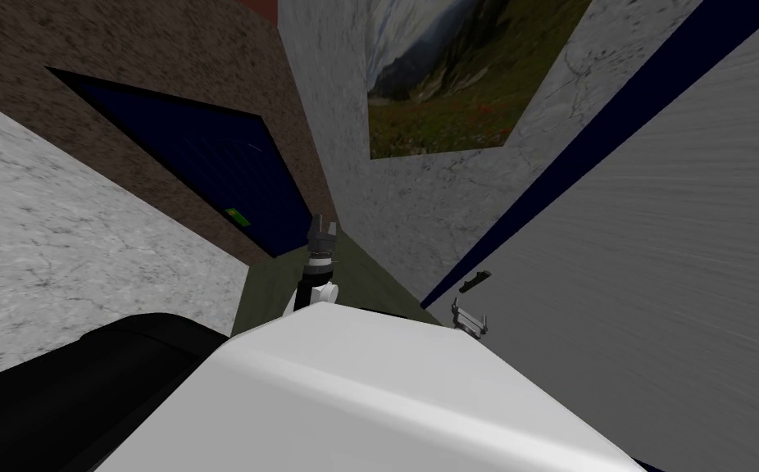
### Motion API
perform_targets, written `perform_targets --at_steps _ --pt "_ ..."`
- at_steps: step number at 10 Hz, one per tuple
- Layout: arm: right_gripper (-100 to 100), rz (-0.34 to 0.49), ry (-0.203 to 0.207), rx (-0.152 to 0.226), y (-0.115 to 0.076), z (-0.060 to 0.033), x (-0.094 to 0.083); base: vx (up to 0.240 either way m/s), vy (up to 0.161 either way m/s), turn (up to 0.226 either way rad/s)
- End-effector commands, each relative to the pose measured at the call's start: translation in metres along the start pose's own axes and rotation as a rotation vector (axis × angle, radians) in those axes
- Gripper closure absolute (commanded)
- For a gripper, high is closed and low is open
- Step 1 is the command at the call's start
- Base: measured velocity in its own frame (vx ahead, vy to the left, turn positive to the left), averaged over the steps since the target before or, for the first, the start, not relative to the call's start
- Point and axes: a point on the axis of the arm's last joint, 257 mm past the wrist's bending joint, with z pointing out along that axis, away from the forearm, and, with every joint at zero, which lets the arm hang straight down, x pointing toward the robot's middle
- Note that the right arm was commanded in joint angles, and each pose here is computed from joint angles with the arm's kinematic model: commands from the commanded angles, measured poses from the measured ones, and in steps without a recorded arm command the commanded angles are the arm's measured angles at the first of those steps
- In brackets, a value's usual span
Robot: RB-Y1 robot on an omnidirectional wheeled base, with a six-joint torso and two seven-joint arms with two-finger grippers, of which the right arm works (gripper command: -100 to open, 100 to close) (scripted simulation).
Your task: Pull the door open
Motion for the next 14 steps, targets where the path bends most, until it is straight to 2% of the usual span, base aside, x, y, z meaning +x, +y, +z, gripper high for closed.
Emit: perform_targets --at_steps 1,3,4,5,11,14 --pt "-100 0.041 -0.018 -0.027 0.008 -0.0062 -0.009 0.094 -0.097 0.152" --pt "-100 0.076 -0.035 -0.051 0.014 -0.0114 -0.018 0.077 -0.084 0.096" --pt "-100 0.064 -0.030 -0.043 0.011 -0.0099 -0.014 0.029 -0.038 0.024" --pt "-100 0.067 -0.031 -0.038 0.023 -0.0076 -0.017 0.099 -0.003 -0.031" --pt "-100 0.068 -0.034 -0.024 0.055 -0.0003 -0.025 0.119 -0.004 -0.019" --pt "-100 0.068 -0.035 -0.016 0.083 0.0065 -0.028 0.143 -0.018 -0.028"
